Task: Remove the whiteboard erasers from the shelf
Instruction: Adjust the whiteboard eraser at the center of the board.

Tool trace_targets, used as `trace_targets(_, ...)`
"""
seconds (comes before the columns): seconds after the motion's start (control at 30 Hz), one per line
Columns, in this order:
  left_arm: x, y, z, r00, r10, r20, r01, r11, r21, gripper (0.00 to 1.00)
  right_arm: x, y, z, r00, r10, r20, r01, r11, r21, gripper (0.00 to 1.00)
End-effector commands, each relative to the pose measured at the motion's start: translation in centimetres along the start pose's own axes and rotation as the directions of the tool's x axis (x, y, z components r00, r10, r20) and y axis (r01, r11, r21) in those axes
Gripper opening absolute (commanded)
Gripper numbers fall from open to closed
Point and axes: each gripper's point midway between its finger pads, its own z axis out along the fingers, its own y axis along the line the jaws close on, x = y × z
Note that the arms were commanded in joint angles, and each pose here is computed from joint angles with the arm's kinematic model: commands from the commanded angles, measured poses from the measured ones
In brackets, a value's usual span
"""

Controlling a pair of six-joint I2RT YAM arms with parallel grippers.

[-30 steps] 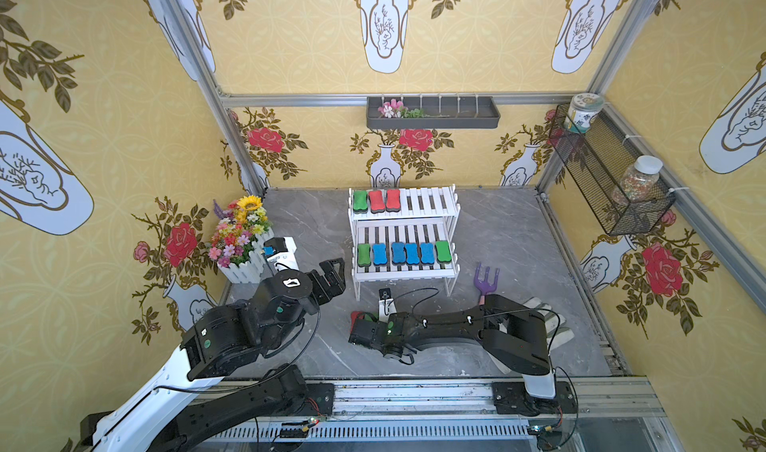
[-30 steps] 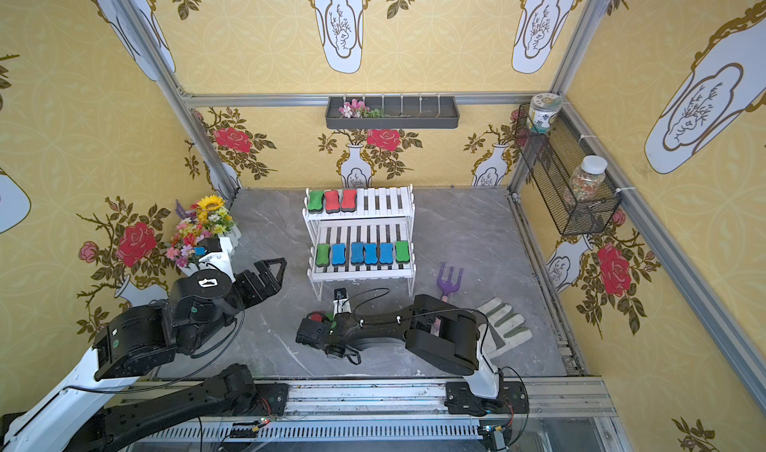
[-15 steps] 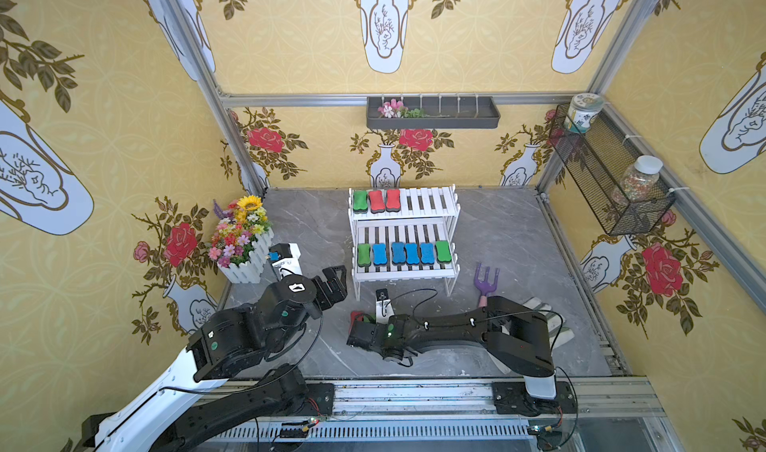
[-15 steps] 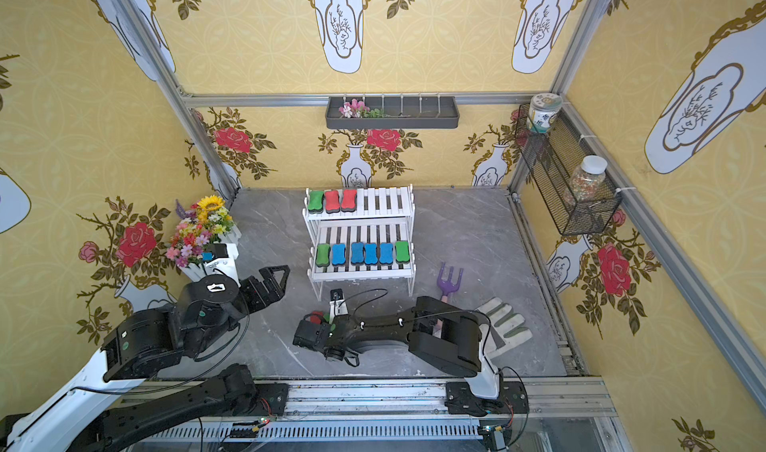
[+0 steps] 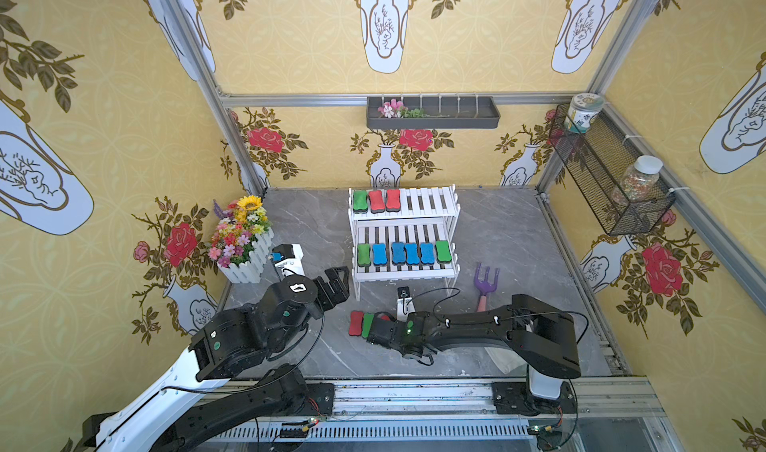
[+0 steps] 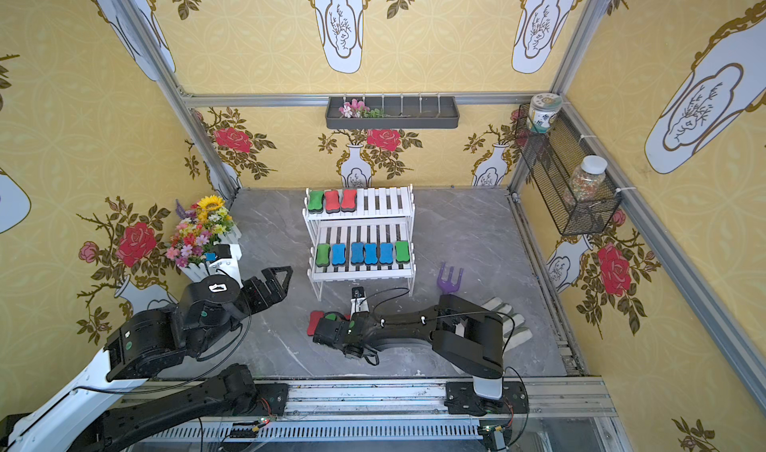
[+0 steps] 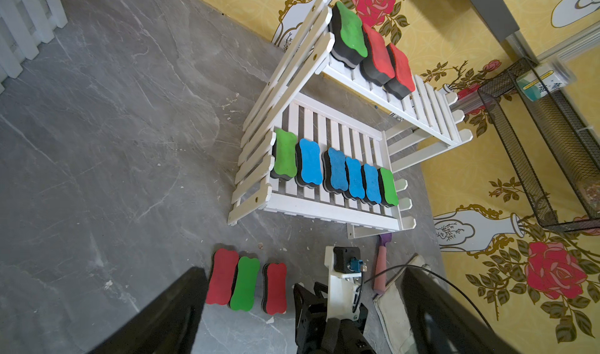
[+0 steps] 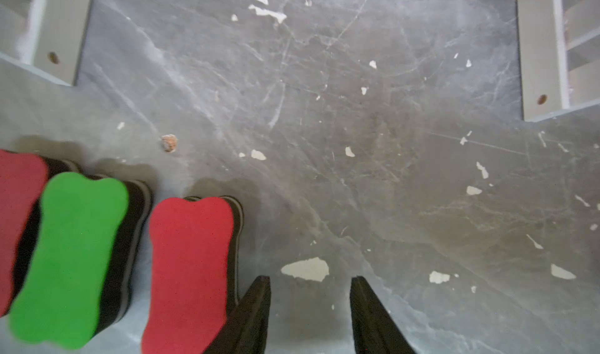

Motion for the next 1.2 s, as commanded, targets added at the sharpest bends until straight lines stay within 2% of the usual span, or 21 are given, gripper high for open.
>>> trace_targets(0.0, -0.2, -0.1, -0.2, 1.000, -0.003, 0.002, 0.003, 1.000, 0.004, 1.00, 0.1, 0.5, 0.8, 1.000, 0.007, -0.008, -0.007, 1.000, -0.009, 0.45)
trace_targets(0.17, -0.3, -0.1, -0.2, 1.000, -0.001, 0.004, 0.001, 1.000, 0.002, 0.99, -0.1, 1.9, 1.4, 1.000, -0.025, -0.008, 0.025, 1.000, -0.019, 0.45)
trace_targets(0.73, 0.5, 0.0, 0.6, 1.000, 0.007, -0.015, -0.007, 1.000, -0.011, 1.00, -1.8, 3.2, 1.9, 1.000, -0.004, 0.018, 0.005, 0.999, -0.049, 0.46)
trace_targets(0.97, 0.6, -0.3, 0.8, 1.000, -0.001, -0.019, 0.000, 1.000, -0.007, 1.00, -4.3, 2.5, -2.8, 0.991, 0.051, 0.127, -0.036, 0.993, -0.113, 0.55)
trace_targets(1.03, 0.2, -1.5, 0.9, 1.000, 0.014, -0.015, -0.013, 1.000, 0.023, 1.00, -4.6, 1.7, -4.6, 0.985, 0.071, 0.157, -0.051, 0.991, -0.123, 0.60)
trace_targets(1.17, -2.0, -6.2, 1.1, 0.997, 0.076, -0.001, -0.076, 0.993, 0.091, 1.00, -5.4, -0.8, -7.7, 0.971, 0.124, 0.206, -0.093, 0.983, -0.156, 0.61)
